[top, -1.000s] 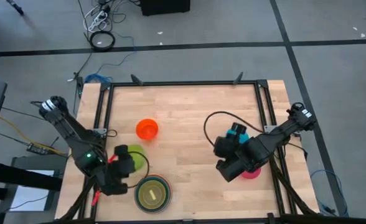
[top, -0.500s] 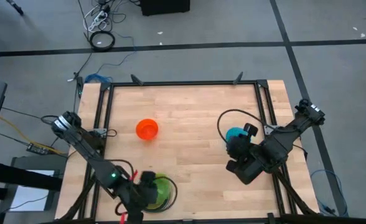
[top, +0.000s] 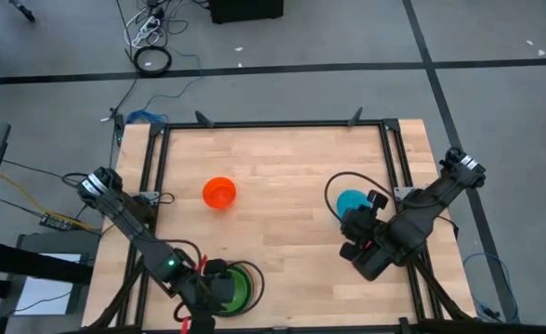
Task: Nest bowls inside each other
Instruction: Stack the green bowl on top of the yellow bowl
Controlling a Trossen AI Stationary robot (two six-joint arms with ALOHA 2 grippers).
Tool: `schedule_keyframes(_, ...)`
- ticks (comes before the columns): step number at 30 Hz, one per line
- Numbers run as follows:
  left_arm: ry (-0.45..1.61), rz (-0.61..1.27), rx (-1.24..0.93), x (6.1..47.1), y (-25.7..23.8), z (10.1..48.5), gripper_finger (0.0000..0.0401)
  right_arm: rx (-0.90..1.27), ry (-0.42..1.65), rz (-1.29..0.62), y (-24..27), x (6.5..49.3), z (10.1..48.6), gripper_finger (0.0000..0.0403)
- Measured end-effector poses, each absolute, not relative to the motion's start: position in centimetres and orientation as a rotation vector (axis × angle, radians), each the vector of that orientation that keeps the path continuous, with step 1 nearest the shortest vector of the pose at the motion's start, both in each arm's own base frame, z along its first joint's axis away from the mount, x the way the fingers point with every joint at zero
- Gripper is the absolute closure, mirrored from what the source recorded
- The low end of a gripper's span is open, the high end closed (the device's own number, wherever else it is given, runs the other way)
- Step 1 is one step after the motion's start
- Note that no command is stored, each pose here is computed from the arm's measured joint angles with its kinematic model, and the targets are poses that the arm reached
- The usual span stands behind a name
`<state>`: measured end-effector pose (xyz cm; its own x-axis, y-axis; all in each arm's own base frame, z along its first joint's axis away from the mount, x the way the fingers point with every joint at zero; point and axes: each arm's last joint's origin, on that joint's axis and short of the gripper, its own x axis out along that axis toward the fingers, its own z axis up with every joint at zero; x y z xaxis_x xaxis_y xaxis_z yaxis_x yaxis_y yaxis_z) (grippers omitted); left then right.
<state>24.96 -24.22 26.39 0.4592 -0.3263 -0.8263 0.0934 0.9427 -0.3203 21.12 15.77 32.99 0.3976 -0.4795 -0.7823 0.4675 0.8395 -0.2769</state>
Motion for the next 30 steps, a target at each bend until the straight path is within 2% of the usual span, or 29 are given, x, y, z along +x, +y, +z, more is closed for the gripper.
schedule_keyframes(7, 1.116, -0.359, -0.388, 24.9, -24.1, 27.4, 0.0300, -0.010, 1.014, -0.611, 15.8, 21.1, 32.0, 0.0274)
schedule_keyframes(11, 1.037, -0.443, -0.433, 25.1, -24.4, 28.6, 0.0300, -0.007, 1.012, -0.611, 15.8, 21.1, 32.0, 0.0274)
schedule_keyframes(15, 0.922, -0.447, -0.367, 25.6, -24.5, 29.1, 0.0300, -0.007, 1.009, -0.612, 15.8, 21.1, 32.0, 0.0274)
schedule_keyframes(19, 0.937, -0.411, -0.347, 25.7, -24.0, 27.3, 0.0300, -0.004, 1.007, -0.614, 15.8, 21.1, 32.0, 0.0274)
schedule_keyframes(26, 0.993, -0.374, -0.432, 25.2, -23.2, 23.1, 0.0300, -0.004, 1.006, -0.612, 15.9, 21.1, 32.0, 0.0274)
schedule_keyframes(30, 1.008, -0.377, -0.471, 25.3, -23.0, 23.0, 0.0300, -0.004, 1.006, -0.612, 15.9, 21.1, 32.0, 0.0274)
